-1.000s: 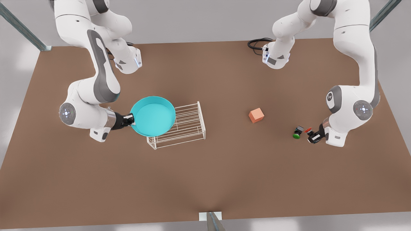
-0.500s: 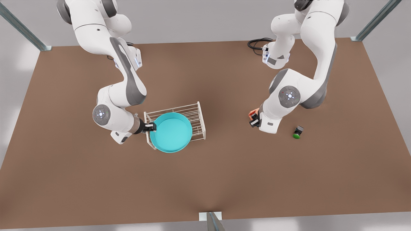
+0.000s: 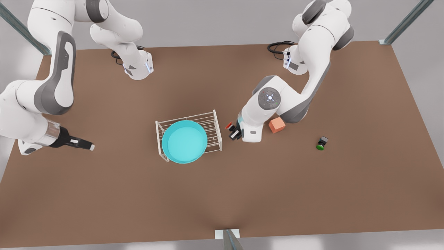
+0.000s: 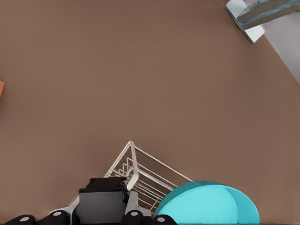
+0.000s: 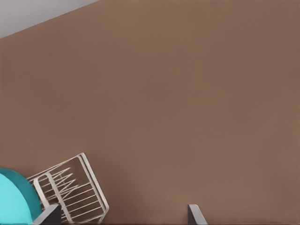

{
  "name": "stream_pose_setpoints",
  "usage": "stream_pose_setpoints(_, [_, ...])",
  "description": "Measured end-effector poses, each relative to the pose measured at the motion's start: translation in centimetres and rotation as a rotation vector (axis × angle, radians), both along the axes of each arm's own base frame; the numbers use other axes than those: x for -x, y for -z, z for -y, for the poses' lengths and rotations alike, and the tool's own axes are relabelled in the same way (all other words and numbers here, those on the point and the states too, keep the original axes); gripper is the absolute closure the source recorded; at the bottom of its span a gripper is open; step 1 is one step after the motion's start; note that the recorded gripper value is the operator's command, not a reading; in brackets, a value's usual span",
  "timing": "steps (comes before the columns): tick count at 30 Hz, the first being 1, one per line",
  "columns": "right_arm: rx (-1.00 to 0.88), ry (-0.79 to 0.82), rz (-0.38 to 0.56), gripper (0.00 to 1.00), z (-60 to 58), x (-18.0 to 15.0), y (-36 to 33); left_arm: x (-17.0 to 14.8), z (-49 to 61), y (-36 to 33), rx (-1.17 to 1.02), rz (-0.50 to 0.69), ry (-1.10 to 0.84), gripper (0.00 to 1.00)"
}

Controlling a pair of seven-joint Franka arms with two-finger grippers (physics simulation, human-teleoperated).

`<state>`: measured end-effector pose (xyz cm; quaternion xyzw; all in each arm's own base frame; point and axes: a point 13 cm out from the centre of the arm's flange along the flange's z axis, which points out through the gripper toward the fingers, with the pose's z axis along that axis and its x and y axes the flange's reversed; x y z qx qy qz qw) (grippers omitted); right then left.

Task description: Place the plate on the shelf with right arm and place the red button switch in the plate with left arm

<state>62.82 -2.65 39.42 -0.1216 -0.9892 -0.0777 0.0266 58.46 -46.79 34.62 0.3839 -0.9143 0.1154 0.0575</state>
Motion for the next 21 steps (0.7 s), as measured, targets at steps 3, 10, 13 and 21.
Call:
stream_pose_setpoints(3, [0.031, -0.059, -0.003, 0.0, 0.9, 0.3, -1.5, -0.9, 3.5, -0.5, 0.065, 0.067, -0.066, 0.7])
stream_pose_setpoints(10, [0.164, -0.175, -0.033, 0.0, 3.9, 1.5, -4.9, -0.7, 12.1, -0.1, 0.153, 0.214, -0.175, 0.7])
stream_pose_setpoints(13, [0.174, -0.209, -0.064, 0.0, 4.2, 2.0, -4.3, -0.2, 14.7, 0.7, 0.176, 0.239, -0.213, 0.69])
stream_pose_setpoints(21, [0.175, -0.273, -0.094, 0.0, 4.3, 2.6, -3.8, 4.6, 21.4, 5.4, 0.201, 0.22, -0.24, 0.69])
